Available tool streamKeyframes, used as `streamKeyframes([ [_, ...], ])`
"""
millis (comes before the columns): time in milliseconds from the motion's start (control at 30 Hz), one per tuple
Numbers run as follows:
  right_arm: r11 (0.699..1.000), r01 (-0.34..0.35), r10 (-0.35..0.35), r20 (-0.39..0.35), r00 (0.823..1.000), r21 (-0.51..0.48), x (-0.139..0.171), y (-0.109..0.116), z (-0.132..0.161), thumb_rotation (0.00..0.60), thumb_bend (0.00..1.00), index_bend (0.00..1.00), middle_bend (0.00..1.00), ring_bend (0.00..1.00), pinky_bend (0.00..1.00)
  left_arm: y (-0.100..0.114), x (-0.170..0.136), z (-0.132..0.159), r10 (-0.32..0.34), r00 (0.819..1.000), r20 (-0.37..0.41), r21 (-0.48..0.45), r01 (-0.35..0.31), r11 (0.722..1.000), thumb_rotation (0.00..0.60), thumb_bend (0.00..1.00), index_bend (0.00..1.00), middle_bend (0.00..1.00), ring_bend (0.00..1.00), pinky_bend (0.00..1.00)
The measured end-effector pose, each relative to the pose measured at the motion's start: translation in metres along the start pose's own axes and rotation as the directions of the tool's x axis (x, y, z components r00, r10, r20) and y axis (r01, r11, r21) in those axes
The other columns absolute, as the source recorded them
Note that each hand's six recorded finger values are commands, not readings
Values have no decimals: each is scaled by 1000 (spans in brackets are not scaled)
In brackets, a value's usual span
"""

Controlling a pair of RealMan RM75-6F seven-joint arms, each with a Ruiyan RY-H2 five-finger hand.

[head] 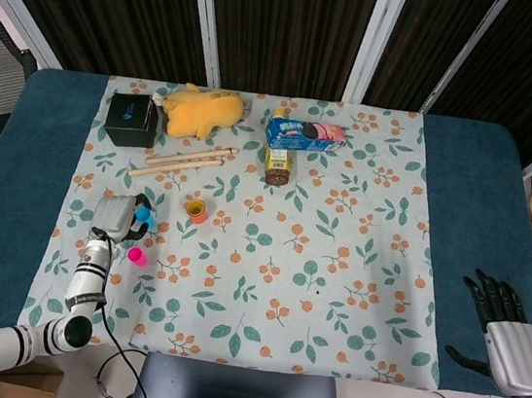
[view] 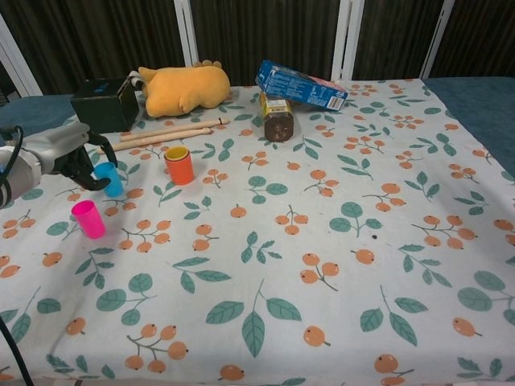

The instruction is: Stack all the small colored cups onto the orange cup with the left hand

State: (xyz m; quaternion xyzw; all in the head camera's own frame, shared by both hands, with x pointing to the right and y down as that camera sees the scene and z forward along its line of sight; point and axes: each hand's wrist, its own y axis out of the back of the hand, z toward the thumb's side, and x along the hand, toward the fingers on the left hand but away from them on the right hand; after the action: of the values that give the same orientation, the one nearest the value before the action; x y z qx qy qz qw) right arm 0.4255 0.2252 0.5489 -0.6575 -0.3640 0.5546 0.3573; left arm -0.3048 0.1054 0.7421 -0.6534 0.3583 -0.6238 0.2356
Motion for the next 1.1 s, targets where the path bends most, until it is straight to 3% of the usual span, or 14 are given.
streamKeyframes([
  [400,1000,0,0,-1,1000,2,0,-1,0,600,118,0,0,0,0,4,2,-2,0,1000,-1,-20,0,1000,600,370,531,1000,1000,1000],
  [733,1000,-1,1,-3,1000,-3,0,0,1,600,118,0,0,0,0,27,0,9,53,998,28,-68,-51,996,600,367,553,1000,1000,1000],
  [967,1000,-1,1,-4,1000,-7,0,1,1,600,118,0,0,0,0,52,-4,64,115,986,124,-113,-101,988,600,367,552,1000,1000,1000],
  [1100,1000,0,0,-3,1000,-12,0,2,-1,600,118,0,0,0,0,55,-6,98,136,976,171,-111,-118,987,600,366,553,1000,1000,1000],
])
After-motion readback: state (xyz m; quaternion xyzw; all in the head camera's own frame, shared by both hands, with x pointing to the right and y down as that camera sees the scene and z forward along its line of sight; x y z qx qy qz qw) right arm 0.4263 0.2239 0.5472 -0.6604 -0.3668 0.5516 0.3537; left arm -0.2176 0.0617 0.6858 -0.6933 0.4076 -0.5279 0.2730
